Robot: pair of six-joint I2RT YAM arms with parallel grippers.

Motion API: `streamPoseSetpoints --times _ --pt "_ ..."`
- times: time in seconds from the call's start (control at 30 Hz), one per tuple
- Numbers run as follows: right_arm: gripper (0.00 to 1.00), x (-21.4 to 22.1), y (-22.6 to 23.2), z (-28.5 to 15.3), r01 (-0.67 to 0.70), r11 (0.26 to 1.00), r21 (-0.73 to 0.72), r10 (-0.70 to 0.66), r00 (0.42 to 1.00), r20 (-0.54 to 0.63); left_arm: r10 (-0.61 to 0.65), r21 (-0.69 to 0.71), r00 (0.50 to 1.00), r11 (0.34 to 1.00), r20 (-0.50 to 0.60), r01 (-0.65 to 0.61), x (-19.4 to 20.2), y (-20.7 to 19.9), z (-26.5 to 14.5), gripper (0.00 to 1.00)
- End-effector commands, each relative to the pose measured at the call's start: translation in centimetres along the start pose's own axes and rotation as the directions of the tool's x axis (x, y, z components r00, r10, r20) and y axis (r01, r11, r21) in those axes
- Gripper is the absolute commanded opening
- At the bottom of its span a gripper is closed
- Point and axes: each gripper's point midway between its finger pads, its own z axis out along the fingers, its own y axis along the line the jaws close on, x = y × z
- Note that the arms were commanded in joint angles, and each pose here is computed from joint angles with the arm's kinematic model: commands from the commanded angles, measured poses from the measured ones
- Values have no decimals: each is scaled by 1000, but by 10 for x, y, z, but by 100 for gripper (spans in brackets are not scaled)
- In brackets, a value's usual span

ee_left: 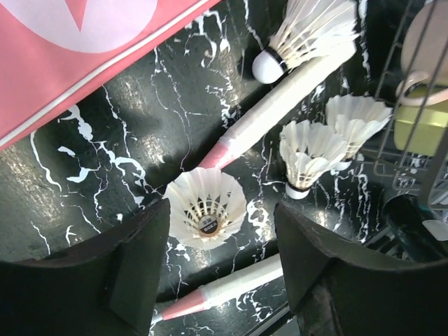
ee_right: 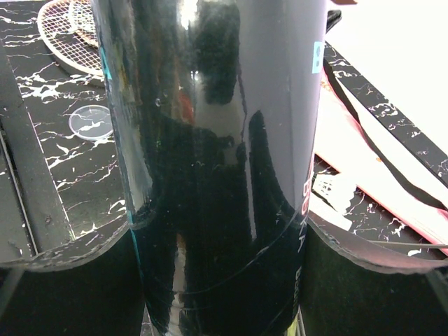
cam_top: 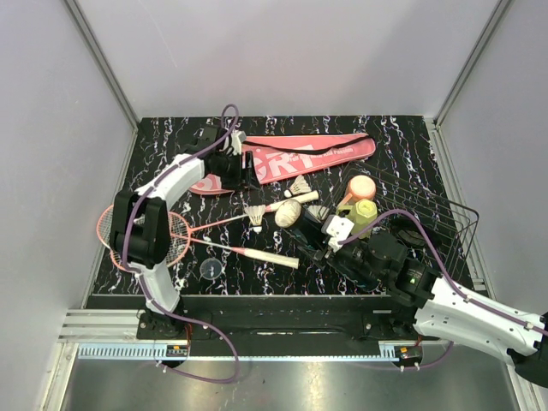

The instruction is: Pack up the badminton gear

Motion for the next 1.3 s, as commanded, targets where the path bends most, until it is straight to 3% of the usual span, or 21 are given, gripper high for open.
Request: streamPoseSetpoints --times 0.0,0.07,0.3,0.6,0.63,0.77,0.8,0.87,0.97,1.1,1.27 --pt "42 7 18 0 -81 994 -68 80 997 -13 104 21 994 994 -33 -103 0 -15 6 65" --pt "42 7 18 0 -77 995 -68 77 997 -5 169 -2 984 986 -53 -169 2 -19 17 66" --pt "41 4 15 -1 -72 996 -60 71 997 -10 207 -29 965 976 -159 -215 36 -15 37 57" --pt "41 6 14 -2 -68 996 -52 69 998 4 257 -180 932 934 -256 -307 70 0 42 49" --pt "41 4 14 -1 -65 997 -52 65 998 3 257 -188 931 932 -259 -309 72 1 41 46" --pt "41 10 16 3 -62 996 -57 61 998 -29 256 -200 937 931 -239 -306 69 -2 35 21" --pt "41 12 16 4 -64 996 -61 62 997 -34 263 -197 942 932 -209 -304 63 -9 27 10" --pt "41 15 18 5 -69 995 -65 67 997 -42 276 -188 950 935 -146 -300 52 -20 14 0" --pt "41 20 19 7 -69 995 -70 64 995 -72 302 -165 953 941 21 -295 28 -52 -35 0" --pt "41 24 17 14 -53 997 -62 47 995 -92 323 -82 907 946 270 -312 12 -105 -129 0" --pt "41 45 24 22 -73 994 -76 60 985 -165 308 179 865 898 397 -402 41 -169 -208 7"
